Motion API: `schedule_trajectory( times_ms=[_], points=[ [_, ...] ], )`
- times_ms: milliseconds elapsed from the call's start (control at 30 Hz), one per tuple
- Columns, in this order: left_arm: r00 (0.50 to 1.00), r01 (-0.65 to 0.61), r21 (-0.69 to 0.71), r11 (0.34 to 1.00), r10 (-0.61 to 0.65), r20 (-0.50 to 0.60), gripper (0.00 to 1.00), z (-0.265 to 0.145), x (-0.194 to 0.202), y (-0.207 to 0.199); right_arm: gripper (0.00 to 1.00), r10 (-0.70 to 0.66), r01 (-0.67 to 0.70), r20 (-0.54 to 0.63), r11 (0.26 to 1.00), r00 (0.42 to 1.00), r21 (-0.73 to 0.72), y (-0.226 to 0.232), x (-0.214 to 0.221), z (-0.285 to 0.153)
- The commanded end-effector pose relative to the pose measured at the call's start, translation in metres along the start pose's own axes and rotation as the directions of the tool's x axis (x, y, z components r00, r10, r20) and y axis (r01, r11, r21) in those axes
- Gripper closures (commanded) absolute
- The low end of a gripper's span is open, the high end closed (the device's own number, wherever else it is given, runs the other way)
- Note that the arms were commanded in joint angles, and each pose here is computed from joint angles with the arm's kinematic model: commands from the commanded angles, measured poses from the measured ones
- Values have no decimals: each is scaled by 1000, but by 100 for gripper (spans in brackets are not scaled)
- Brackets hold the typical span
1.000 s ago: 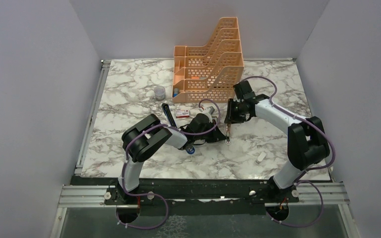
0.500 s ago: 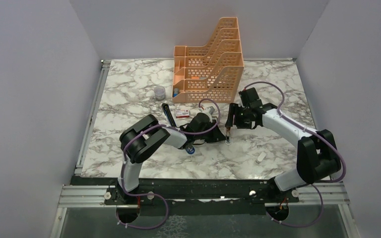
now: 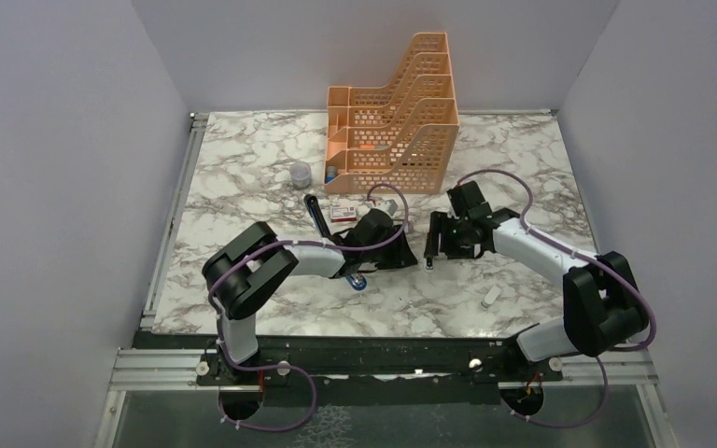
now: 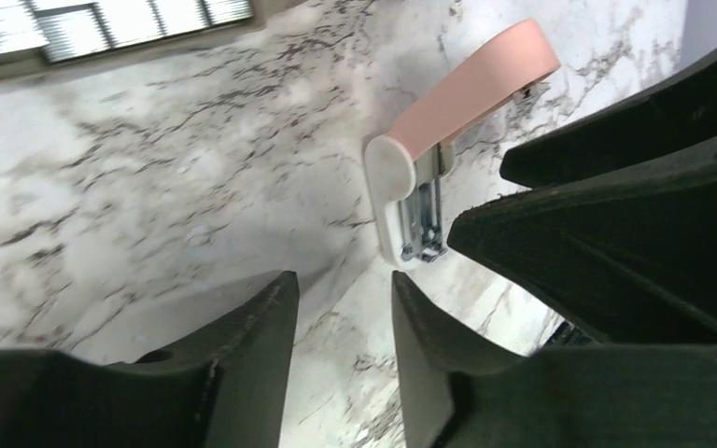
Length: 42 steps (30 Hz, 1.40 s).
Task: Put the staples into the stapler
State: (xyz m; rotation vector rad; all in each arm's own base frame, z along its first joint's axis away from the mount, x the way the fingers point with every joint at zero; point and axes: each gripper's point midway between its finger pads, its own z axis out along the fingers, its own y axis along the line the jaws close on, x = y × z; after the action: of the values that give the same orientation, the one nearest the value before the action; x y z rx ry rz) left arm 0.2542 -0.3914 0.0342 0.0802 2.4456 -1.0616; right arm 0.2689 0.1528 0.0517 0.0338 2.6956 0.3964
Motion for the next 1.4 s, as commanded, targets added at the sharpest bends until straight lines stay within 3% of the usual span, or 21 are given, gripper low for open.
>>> schedule_trajectory(
  times_ms=[0, 333, 633, 967, 1233, 1367],
  points=[
    [999, -23, -195, 980, 15, -42, 52, -21, 15, 44, 35, -13, 12, 26, 1000, 1000, 17, 8, 4, 6],
    [994, -51, -301, 952, 79, 81, 33, -50, -18, 48, 39, -52, 55, -19, 984, 998, 171, 5, 18, 30],
    [995, -46, -251, 967, 67, 73, 27, -50, -17, 46, 61, -23, 16, 12, 926, 1000, 378, -20, 18, 36],
    [993, -68, -215, 974, 86, 76, 28, -50, -20, 43, 63, -7, -41, 103, 893, 995, 449, -47, -29, 36],
    [992, -92, -150, 984, 104, 71, 27, -49, -31, 37, 62, 74, -103, 86, 910, 994, 401, -65, -45, 49],
    [991, -114, -96, 989, 120, 65, 26, -49, -34, 30, 56, 80, -100, 70, 922, 994, 373, -61, -41, 49]
  ],
)
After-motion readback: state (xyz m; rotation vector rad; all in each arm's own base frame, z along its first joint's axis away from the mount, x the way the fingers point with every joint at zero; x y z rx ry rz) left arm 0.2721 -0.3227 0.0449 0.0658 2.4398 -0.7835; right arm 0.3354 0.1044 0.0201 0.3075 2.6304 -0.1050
